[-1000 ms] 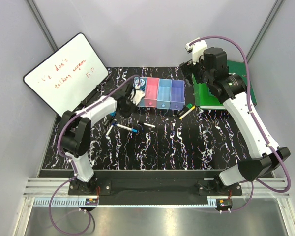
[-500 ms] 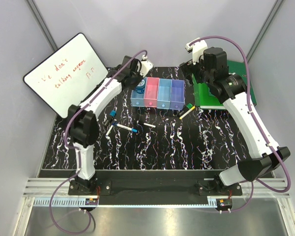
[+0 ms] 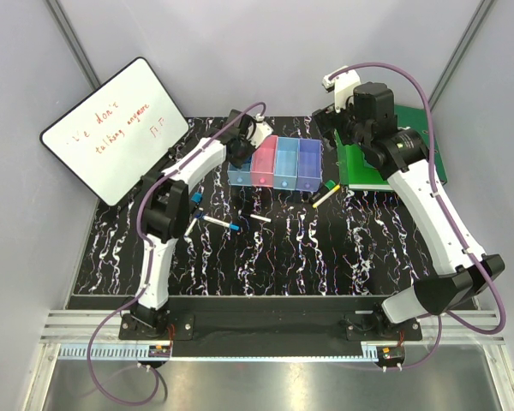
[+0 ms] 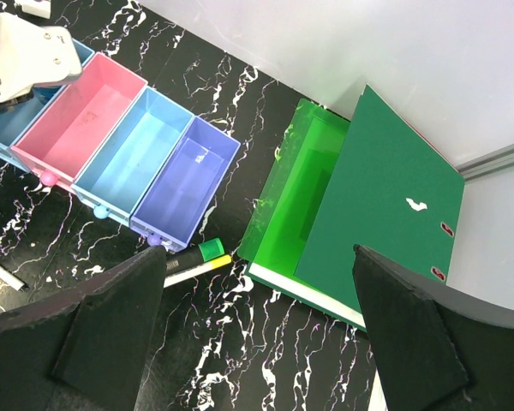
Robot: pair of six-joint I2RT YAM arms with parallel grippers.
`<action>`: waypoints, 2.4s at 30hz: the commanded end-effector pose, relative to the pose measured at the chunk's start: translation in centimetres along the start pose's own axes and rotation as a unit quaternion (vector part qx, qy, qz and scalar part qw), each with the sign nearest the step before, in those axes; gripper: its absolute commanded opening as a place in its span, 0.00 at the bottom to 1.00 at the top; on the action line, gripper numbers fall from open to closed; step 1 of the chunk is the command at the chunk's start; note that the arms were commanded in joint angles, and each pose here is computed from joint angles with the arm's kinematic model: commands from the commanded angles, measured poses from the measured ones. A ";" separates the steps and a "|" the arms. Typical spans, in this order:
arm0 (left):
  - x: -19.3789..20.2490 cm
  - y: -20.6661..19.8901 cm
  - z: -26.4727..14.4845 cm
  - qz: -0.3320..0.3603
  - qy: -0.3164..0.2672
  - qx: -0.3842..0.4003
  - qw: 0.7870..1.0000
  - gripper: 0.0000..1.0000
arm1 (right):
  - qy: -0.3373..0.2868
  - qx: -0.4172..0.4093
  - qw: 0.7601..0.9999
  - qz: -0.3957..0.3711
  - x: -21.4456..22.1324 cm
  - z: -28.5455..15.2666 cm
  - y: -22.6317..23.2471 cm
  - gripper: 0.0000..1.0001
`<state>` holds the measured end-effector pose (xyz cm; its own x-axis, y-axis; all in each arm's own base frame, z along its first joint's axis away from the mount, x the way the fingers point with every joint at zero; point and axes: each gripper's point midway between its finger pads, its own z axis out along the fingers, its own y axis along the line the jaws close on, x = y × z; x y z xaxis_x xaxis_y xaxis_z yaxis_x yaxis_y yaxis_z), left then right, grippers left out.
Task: Sort the stationery into containers
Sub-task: Place the stationery in the storage box, then pick up the pen from the center of the board.
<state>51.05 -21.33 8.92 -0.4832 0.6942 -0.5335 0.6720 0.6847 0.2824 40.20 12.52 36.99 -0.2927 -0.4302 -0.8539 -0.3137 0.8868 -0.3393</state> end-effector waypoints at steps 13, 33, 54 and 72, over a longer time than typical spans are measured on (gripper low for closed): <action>-3.5 1.1 -4.4 -0.019 -0.070 -0.017 0.997 0.55 | -0.015 0.002 1.000 -0.001 -1.0 -0.5 -0.4 0.98; 5.9 -7.7 -11.8 0.020 -0.048 0.090 0.995 0.57 | -0.027 -0.033 0.999 -0.013 -1.1 -2.2 0.4 0.97; 6.5 -7.8 -8.5 0.045 0.005 0.080 0.996 0.76 | -0.014 -0.040 0.998 -0.036 0.7 -3.6 0.5 0.97; 10.3 -3.5 -18.5 -0.102 -0.065 -0.021 0.992 0.99 | 0.083 -0.283 0.933 -0.205 7.8 0.2 13.3 0.91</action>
<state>33.14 -14.38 16.69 -0.4968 0.5692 -0.6552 0.6294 0.7561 0.1796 34.50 18.57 29.26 -0.2260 -0.6944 -0.6832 -0.7474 0.5734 -0.3356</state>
